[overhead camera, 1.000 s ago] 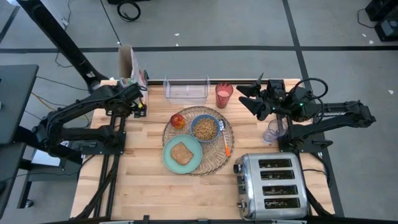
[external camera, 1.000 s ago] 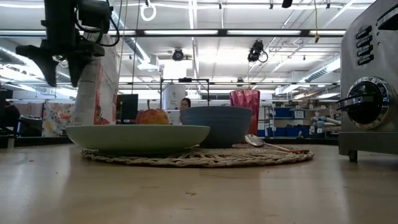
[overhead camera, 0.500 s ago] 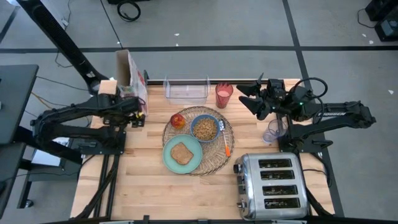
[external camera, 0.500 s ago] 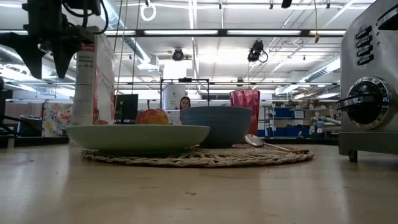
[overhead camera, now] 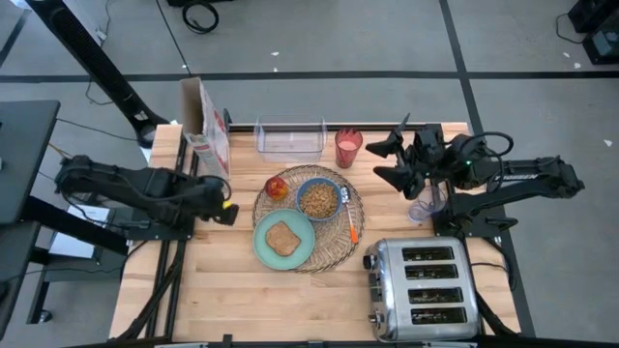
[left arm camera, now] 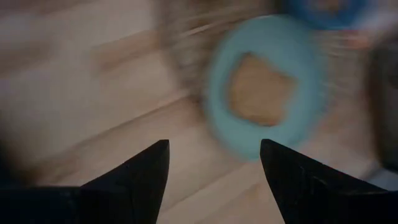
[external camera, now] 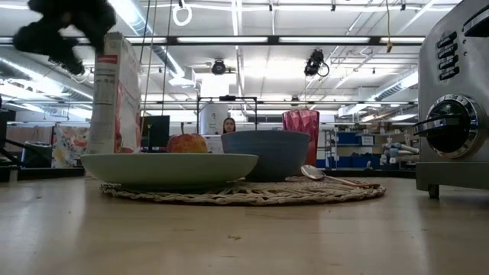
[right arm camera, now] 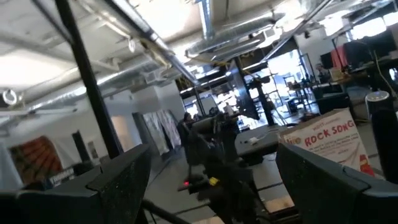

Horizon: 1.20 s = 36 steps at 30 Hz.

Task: Arrange a breakfast setting
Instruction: Return to Home Position

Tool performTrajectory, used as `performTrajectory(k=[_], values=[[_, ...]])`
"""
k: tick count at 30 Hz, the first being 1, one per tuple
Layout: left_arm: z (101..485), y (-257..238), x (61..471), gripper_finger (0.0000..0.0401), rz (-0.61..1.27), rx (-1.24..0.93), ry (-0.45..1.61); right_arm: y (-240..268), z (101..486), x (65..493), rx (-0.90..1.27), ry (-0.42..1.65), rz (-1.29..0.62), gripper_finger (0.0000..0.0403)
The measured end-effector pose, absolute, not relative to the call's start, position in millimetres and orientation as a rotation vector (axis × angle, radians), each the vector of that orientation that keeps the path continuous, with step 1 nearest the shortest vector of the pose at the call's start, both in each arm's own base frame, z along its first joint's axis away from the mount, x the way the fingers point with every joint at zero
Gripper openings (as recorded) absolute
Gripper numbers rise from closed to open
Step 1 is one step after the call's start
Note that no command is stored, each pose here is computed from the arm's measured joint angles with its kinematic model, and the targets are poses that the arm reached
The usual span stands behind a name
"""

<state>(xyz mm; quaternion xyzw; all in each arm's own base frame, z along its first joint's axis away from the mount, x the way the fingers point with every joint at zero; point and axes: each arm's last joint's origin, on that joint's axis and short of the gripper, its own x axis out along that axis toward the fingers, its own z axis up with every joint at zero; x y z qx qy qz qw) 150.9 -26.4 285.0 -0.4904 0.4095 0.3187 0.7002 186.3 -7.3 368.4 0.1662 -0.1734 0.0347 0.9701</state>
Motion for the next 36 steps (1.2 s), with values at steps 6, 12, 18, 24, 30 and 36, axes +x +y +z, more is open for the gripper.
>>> performTrajectory(k=[6, 12, 18, 24, 30, 36], values=[[307.4, -51.1, 177.4, 0.0237, 0.311, -0.781, 0.634, -2.6, 366.3, 187.8, 0.238, -0.33, 0.076, 0.0347], [331.0, -56.3, 192.4, 0.0177, 0.073, -0.419, 0.401, -2.1, 367.0, 187.6, 0.162, -0.341, 0.07, 0.0311], [339.9, -53.9, 195.5, 0.0104, 0.086, -0.322, 0.299, -3.3, 377.1, 165.6, 0.108, -0.388, 0.087, 0.0175], [339.7, -54.0, 195.9, 0.0083, 0.086, -0.309, 0.3, -2.4, 384.4, 144.0, 0.105, -0.426, 0.088, 0.008], [347.8, -50.0, 200.3, 0.0084, 0.065, -0.101, 0.201, -3.3, 384.3, 141.5, 0.063, -0.432, 0.044, 0.0067], [344.3, -38.2, 202.5, 0.0084, 0.098, -0.068, 0.17, 0.7, 350.8, 140.2, -0.017, -0.292, 0.161, 0.0067]])
